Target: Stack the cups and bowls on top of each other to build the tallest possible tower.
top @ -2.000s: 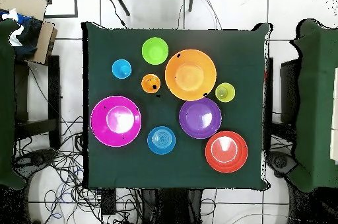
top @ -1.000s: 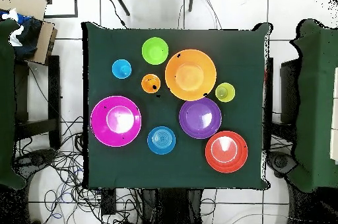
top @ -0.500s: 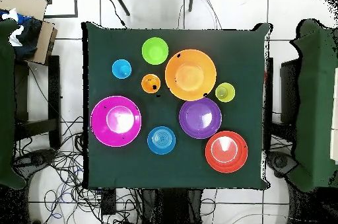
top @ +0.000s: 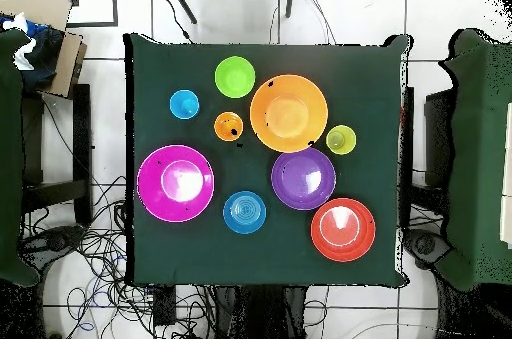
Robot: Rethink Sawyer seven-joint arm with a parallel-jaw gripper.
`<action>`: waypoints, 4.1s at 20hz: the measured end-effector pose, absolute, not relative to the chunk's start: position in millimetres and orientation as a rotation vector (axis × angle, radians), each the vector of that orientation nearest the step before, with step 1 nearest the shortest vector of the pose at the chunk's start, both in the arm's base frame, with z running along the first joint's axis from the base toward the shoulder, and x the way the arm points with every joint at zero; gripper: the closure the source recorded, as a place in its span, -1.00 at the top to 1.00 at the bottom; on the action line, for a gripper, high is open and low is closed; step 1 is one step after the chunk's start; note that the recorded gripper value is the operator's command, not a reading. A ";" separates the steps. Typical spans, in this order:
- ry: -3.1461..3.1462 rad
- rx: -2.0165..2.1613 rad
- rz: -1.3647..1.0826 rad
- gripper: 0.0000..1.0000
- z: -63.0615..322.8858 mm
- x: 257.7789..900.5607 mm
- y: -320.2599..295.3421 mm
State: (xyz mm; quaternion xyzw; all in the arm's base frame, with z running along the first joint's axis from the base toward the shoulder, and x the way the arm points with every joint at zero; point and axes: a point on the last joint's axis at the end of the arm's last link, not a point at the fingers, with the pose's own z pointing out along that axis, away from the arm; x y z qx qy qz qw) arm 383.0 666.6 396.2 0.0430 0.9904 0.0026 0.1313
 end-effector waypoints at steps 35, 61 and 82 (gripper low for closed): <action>2.869 0.117 -0.014 -1.00 394.1 383.5 664.2; 2.897 0.097 -0.046 -1.00 394.0 395.3 647.1; 2.934 0.120 -0.041 -1.00 402.3 408.7 611.3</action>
